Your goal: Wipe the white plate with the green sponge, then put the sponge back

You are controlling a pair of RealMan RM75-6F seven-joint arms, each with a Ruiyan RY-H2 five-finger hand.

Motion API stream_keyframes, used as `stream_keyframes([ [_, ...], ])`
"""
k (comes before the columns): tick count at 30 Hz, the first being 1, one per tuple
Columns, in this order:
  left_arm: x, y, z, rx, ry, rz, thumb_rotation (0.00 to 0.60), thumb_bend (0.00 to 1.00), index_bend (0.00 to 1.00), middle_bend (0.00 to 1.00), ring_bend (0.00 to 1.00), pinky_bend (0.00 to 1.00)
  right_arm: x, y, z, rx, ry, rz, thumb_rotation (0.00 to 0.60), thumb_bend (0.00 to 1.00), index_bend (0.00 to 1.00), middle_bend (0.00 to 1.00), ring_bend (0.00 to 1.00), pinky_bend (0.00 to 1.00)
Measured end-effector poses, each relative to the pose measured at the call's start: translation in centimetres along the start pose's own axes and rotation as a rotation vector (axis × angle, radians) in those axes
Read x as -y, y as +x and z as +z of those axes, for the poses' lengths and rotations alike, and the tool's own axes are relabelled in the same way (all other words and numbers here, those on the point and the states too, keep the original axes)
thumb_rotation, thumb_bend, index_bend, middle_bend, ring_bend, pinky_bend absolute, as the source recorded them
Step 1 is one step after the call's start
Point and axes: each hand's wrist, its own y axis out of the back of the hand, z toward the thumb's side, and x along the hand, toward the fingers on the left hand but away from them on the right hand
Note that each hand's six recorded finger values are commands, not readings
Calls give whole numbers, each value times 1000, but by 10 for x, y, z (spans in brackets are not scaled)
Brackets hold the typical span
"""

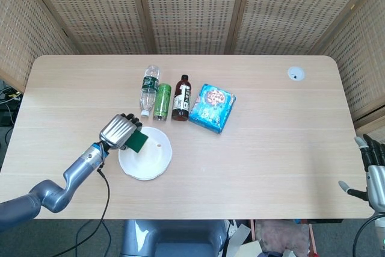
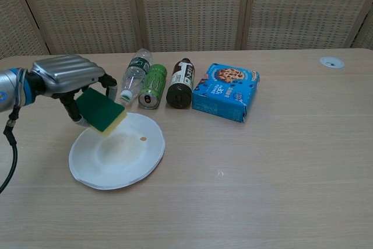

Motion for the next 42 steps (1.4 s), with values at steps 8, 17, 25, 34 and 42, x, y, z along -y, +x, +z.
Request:
stream_keyframes([
  [8,10,27,27,-9,11,-56,600,155,547,390,281,456,0,-2,-3,8,-5,4,600,0,23,0,0,0],
  [17,16,51,39,-32,37,-97,600,161,550,390,281,456,2,-5,-5,16,-2,10,600,0,23,0,0,0],
  [25,36,53,44,-36,81,-169,600,167,555,390,281,456,2,-6,-6,19,-6,9,600,0,23,0,0,0],
  [34,27,50,42,-48,63,-153,600,181,560,397,285,455,0,-5,-6,17,-12,4,600,0,23,0,0,0],
  [42,-22,45,38,-36,-29,-23,600,185,560,398,286,456,0,-5,-4,11,-12,6,600,0,23,0,0,0],
])
